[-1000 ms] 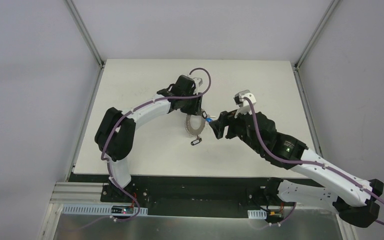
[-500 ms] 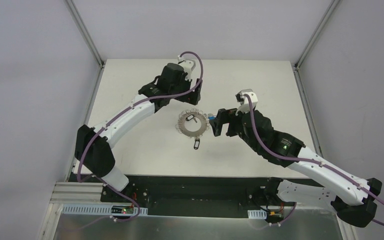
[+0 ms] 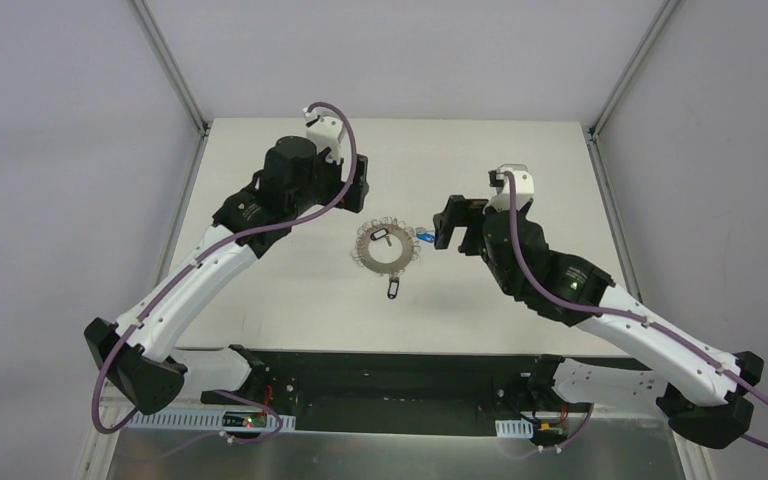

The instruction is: Put the keys on the keyring

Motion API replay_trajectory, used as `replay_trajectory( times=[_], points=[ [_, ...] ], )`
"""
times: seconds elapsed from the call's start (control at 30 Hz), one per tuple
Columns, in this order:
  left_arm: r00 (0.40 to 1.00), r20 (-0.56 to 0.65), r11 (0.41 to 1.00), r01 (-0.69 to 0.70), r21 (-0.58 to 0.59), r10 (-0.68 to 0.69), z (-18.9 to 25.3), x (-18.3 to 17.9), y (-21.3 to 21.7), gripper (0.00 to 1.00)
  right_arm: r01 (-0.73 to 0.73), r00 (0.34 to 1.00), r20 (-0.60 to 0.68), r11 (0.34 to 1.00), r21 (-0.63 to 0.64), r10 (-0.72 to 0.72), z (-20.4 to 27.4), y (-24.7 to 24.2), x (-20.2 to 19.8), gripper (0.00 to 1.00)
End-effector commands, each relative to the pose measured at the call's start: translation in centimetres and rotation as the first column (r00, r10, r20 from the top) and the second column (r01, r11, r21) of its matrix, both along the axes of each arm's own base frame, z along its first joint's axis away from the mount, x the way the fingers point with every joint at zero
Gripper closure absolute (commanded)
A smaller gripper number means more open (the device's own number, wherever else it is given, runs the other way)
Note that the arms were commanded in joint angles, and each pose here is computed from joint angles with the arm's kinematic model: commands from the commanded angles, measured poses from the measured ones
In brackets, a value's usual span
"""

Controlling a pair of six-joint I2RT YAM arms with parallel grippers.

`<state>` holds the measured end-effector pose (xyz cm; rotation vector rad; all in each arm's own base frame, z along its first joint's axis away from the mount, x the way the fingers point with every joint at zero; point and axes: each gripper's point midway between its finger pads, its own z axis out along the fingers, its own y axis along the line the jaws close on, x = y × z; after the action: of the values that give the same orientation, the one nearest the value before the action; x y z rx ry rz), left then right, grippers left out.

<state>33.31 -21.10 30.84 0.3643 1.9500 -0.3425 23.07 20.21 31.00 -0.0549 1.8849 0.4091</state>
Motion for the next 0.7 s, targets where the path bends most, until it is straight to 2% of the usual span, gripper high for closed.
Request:
replay_trajectory(
  times=[0.0, 0.3, 0.43, 0.67],
  points=[
    [0.996, 0.025, 0.996, -0.083, 0.042, 0.082, 0.0, -1.7, 3.4, 0.01, 0.213, 0.977, 0.034, 0.977, -0.019, -0.212, 1.8, -2.3, 2.0, 0.01],
    [0.981, 0.020, 0.977, -0.196, 0.080, 0.195, -0.1, -4.5, 7.6, 0.01, 0.388, 0.921, 0.019, 0.909, -0.152, -0.390, 2.2, -3.4, 3.4, 0.01],
    [0.981, 0.047, 0.978, -0.190, 0.091, 0.186, 0.5, -5.6, 8.6, 0.01, 0.350, 0.934, -0.019, 0.925, -0.150, -0.356, 2.7, -2.8, 3.0, 0.01],
    [0.988, 0.057, 0.986, -0.145, 0.082, 0.141, 0.8, -6.5, 8.4, 0.01, 0.300, 0.954, 0.022, 0.949, -0.099, -0.300, 2.8, -3.3, 2.5, 0.01]
  ],
)
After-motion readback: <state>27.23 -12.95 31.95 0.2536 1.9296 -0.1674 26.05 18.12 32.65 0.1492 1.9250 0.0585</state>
